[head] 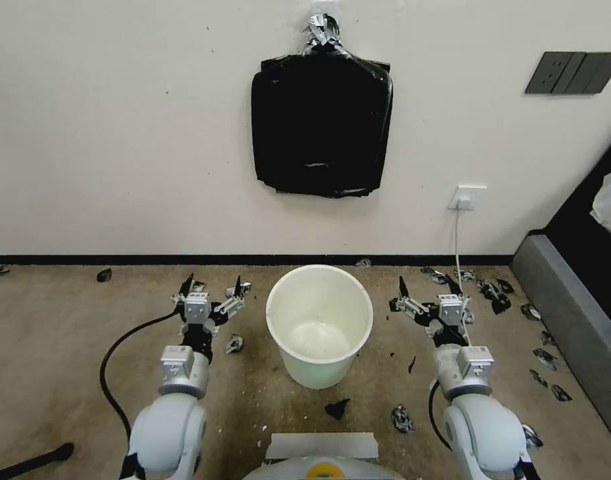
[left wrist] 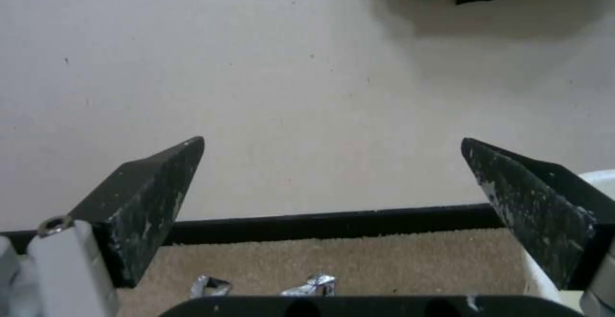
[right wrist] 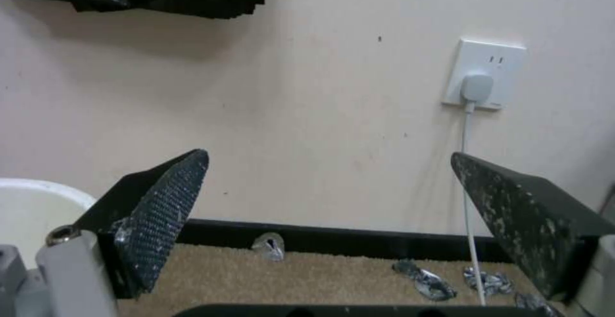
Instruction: Place a trash bag onto the trash bin.
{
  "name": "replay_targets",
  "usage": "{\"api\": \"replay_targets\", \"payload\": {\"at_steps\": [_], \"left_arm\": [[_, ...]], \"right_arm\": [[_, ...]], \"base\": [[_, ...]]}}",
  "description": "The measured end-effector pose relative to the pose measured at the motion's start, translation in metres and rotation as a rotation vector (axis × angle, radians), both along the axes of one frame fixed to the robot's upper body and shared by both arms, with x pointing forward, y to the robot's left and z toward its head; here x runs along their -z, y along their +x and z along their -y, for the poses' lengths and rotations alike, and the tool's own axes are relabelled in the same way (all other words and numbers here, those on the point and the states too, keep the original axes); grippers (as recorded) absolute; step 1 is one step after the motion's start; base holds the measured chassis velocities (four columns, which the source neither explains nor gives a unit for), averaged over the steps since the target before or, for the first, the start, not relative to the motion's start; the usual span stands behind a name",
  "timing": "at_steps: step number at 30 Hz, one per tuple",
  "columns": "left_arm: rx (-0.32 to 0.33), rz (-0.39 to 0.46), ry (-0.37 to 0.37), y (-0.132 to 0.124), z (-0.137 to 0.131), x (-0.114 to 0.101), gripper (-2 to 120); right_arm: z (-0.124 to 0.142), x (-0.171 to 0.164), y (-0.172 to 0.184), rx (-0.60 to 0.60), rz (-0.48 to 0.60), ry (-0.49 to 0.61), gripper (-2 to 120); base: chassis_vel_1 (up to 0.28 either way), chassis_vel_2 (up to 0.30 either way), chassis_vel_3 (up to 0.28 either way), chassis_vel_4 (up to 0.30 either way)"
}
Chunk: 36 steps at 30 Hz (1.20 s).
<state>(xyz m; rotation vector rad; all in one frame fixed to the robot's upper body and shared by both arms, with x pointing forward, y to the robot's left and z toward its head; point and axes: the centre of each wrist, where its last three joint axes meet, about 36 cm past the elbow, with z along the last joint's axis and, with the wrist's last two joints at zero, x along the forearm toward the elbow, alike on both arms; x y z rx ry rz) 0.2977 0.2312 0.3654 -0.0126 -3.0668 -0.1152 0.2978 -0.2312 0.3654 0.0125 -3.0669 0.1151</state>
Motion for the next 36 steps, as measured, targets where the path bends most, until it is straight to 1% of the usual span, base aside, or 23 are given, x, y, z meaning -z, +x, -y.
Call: {"api": "replay_targets", "payload": {"at_steps": [36], "left_arm": [[0.000, 0.000, 0.000, 0.0000, 0.0000, 0.0000, 100]], "right_arm": [[0.0000, 0.0000, 0.0000, 0.000, 0.000, 0.000, 100]], "base": [[0.000, 0.000, 0.000, 0.000]]}}
